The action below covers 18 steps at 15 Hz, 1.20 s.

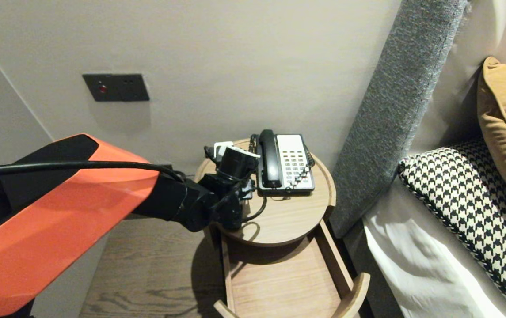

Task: Put the remote controls on the table in the drawer one by one

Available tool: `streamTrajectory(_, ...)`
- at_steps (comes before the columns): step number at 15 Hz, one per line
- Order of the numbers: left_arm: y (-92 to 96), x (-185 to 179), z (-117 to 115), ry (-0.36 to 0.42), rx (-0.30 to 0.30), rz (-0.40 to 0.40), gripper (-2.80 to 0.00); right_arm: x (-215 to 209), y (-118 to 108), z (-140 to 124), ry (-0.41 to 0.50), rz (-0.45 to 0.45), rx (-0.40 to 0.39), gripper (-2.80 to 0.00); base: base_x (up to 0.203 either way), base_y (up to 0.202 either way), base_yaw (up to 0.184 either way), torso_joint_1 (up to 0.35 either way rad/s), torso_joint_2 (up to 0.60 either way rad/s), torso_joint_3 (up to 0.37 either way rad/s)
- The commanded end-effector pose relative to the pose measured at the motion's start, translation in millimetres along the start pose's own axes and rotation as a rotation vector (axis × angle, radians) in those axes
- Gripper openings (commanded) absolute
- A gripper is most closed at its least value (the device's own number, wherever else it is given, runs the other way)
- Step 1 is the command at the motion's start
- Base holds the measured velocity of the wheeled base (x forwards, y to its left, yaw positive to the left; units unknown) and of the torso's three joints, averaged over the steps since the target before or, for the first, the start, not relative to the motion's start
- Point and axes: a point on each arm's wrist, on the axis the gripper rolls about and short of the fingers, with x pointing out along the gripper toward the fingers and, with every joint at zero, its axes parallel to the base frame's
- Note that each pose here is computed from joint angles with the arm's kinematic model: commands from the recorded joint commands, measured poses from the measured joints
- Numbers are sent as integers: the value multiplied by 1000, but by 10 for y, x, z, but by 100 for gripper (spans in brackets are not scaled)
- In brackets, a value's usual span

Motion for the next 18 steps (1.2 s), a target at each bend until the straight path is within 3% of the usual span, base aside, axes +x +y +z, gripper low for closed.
streamTrajectory(1,-3,64,-95,17,10,13,0,20,-1,-113,39,0,-1,-280,0,0,0,0,0,0)
streamTrajectory(18,-122,257,-282,11,17,2,0,20,-1,-113,39,0,-1,-280,0,0,0,0,0,0)
